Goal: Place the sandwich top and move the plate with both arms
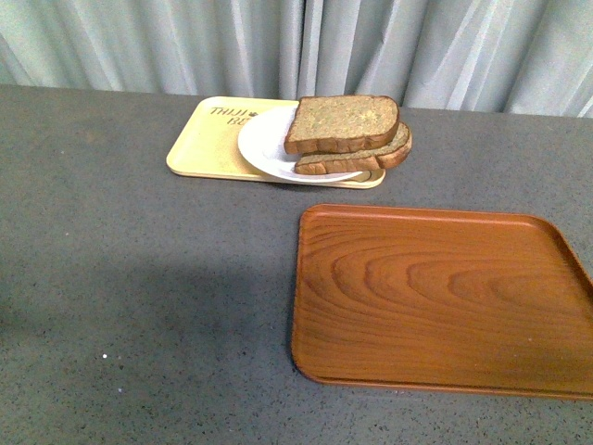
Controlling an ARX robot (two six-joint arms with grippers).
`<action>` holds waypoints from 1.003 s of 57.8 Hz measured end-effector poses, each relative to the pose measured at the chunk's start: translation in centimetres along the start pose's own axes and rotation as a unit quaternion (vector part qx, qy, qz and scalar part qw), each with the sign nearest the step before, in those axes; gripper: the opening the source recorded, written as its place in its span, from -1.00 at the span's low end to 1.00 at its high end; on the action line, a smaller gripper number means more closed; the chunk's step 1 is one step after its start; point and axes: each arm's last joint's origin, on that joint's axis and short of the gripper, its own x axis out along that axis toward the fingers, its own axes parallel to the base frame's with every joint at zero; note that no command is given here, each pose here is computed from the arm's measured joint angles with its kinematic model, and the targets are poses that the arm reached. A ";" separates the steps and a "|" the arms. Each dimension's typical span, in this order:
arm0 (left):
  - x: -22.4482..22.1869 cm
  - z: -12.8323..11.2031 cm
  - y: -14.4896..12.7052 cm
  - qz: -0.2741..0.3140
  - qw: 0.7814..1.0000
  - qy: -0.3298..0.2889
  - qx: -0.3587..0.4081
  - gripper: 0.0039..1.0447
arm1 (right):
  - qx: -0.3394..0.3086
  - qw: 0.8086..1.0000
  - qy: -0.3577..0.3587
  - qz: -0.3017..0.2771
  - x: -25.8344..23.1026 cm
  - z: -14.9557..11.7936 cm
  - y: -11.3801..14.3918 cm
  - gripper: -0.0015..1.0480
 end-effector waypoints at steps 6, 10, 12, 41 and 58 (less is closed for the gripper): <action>-0.3 0.0 0.0 0.000 1.000 -0.001 0.000 -0.98 | 0.000 1.000 0.000 0.000 0.0 0.0 0.0 0.82; -0.5 0.0 0.0 0.000 1.000 -0.001 0.000 -0.98 | 0.000 1.000 0.000 0.000 0.0 0.0 0.0 0.82; -0.7 0.1 0.0 0.000 1.000 -0.001 0.000 -0.98 | 0.000 1.000 0.000 0.000 0.0 0.0 0.0 0.82; -2.4 -0.4 0.0 0.000 1.000 0.009 0.000 -0.98 | 0.000 1.000 0.000 0.000 0.0 0.0 0.0 0.82; -2.5 -0.4 0.0 0.001 1.000 0.008 0.000 -0.80 | 0.000 1.000 0.000 0.000 0.0 0.0 0.0 0.82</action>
